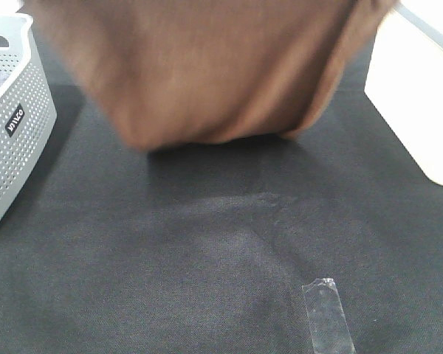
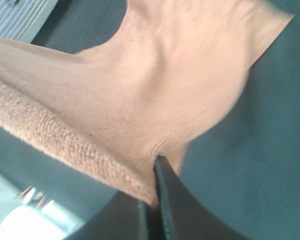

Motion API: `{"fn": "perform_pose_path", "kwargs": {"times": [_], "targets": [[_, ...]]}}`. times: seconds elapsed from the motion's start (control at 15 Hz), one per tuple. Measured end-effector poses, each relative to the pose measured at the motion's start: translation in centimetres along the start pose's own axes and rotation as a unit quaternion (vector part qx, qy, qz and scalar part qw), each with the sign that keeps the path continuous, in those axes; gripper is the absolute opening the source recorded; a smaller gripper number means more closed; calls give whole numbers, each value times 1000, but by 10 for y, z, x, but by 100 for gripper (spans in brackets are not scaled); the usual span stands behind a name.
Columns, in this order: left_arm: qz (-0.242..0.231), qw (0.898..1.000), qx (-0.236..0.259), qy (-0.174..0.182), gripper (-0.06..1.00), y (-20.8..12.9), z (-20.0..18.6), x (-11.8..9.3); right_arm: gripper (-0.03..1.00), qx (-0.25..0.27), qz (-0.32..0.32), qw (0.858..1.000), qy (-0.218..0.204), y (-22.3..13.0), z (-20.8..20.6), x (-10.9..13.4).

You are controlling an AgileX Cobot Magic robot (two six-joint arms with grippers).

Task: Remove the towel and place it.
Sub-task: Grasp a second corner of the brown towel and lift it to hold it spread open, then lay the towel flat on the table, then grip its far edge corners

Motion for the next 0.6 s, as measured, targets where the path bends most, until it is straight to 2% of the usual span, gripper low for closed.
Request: {"fn": "perform_pose_path", "kwargs": {"times": [0.27, 0.33, 0.6], "targets": [[-16, 999, 24, -28, 0, -55, -10, -1, 0, 17, 34, 999, 37, -45, 1, 22], [-16, 999, 24, -28, 0, -55, -10, -1, 0, 17, 34, 999, 37, -45, 1, 22], [-34, 998, 27, -51, 0, -92, -21, -1, 0, 17, 67, 996, 60, -82, -2, 42]]}}
Point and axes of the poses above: a point on each arm's last joint axis where the gripper is mounted, z pointing out along that axis toward the gripper, x along the wrist's bending axis when the last joint is at zero, y = z × x, the point moved 2 cm from there along z, pointing out along that axis toward the gripper, and after that the axes turned 12 degrees about -z, right-handed, at the moved point
